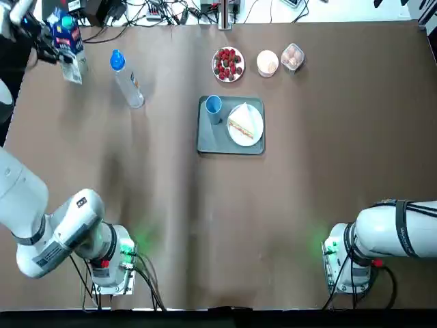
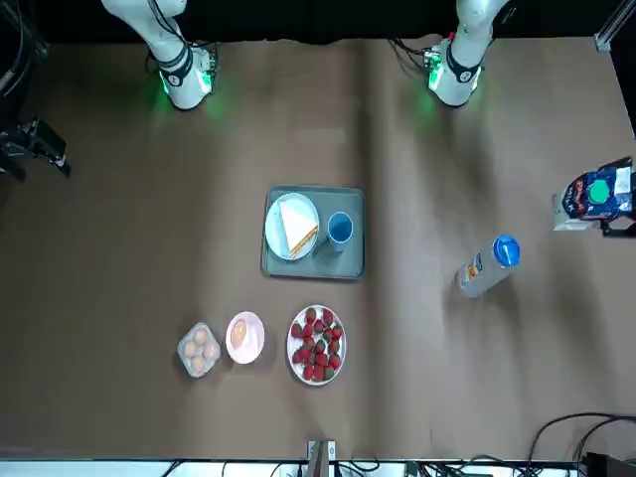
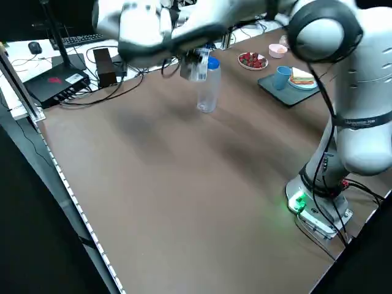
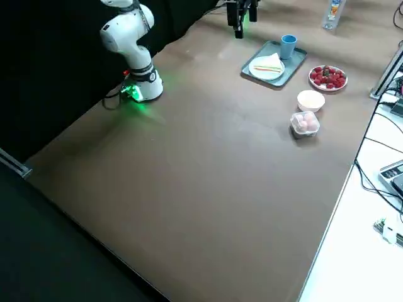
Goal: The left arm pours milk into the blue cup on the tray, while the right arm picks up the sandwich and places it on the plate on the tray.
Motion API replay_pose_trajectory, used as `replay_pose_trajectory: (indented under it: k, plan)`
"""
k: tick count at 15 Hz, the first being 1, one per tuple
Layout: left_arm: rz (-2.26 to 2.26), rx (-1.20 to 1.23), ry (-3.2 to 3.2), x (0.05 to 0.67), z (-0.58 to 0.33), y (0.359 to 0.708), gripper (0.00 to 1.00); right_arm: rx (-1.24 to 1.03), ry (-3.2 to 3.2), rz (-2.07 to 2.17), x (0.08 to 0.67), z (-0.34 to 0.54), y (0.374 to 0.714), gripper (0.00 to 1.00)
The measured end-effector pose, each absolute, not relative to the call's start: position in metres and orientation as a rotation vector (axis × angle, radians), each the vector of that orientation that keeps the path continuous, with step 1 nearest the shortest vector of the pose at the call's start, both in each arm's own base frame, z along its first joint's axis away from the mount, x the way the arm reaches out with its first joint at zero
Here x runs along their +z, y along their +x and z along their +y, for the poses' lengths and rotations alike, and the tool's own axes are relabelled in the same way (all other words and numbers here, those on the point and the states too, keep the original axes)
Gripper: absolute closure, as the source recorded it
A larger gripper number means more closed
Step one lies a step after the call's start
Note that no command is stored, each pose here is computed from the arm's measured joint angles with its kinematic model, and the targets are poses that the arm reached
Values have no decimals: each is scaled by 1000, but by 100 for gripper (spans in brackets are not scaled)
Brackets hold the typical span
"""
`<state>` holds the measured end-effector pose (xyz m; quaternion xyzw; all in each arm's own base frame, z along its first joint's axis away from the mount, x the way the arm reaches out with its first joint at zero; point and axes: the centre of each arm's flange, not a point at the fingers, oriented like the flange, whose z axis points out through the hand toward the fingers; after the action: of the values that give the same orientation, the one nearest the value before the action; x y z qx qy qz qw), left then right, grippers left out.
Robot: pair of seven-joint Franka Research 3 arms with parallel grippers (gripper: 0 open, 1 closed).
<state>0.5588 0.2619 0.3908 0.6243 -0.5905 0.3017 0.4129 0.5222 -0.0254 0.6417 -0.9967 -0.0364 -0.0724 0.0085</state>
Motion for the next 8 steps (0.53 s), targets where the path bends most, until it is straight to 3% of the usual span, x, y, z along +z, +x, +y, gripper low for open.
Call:
replay_pose_trajectory:
  k: [4, 8]
  plan:
    - [-1479, 869, 1379, 295, 257, 565, 50, -219, -3114, -114, 639, -25, 522, 0]
    - [-1509, 954, 1273, 246, 259, 558, 50, -220, -3114, -114, 638, -25, 523, 0]
